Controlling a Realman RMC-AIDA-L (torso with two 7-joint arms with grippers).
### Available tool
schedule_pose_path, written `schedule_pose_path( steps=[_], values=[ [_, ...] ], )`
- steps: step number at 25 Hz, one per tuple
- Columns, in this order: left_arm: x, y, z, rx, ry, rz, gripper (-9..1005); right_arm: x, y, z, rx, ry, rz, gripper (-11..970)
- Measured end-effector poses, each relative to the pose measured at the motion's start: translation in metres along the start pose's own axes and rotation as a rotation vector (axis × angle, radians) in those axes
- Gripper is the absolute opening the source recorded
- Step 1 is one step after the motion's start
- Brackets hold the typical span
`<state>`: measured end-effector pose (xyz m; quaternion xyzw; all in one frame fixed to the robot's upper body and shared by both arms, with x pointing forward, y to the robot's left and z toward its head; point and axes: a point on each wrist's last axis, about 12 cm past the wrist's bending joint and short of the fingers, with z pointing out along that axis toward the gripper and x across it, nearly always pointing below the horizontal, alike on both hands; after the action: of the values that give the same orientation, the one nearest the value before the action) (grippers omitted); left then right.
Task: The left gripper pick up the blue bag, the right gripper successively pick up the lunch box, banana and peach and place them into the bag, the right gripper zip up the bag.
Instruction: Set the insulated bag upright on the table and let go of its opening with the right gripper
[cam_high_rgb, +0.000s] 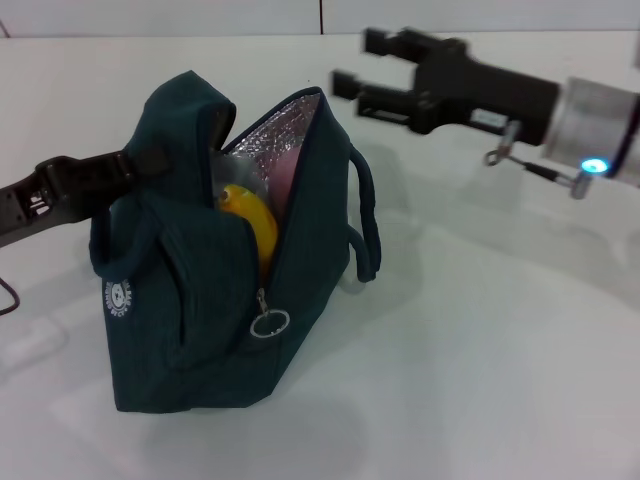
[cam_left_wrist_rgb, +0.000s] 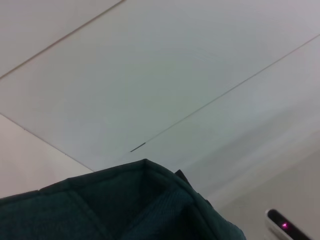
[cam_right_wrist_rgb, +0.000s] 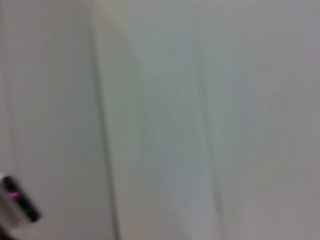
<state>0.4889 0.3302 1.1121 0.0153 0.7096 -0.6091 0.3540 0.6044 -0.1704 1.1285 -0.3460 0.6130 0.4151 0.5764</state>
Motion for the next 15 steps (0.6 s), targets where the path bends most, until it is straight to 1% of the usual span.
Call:
schedule_pose_path(
  steps=[4, 8, 11, 12, 13, 15],
  values=[
    [0.000, 0.000, 0.000, -0.001, -0.001, -0.001, 47, 0.007, -0.013, -0.028, 0.092, -0.001, 0.028, 750],
    [0.000, 0.000, 0.000, -0.002, -0.001, -0.001, 47, 0.019, -0.018, -0.044, 0.134, 0.044, 0.049, 749],
    [0.000, 0.000, 0.000, -0.003, -0.002, -0.001, 47, 0.031, -0.018, -0.047, 0.150, 0.116, 0.046, 749],
    [0.000, 0.000, 0.000, -0.003, -0.002, -0.001, 47, 0.035, -0.018, -0.045, 0.155, 0.142, 0.041, 749],
    [0.000, 0.000, 0.000, -0.003, -0.002, -0.001, 47, 0.043, -0.016, -0.041, 0.156, 0.201, 0.026, 748],
    [0.000, 0.000, -0.001, -0.004, -0.003, -0.001, 47, 0.047, -0.013, -0.037, 0.146, 0.227, 0.017, 748]
  ],
)
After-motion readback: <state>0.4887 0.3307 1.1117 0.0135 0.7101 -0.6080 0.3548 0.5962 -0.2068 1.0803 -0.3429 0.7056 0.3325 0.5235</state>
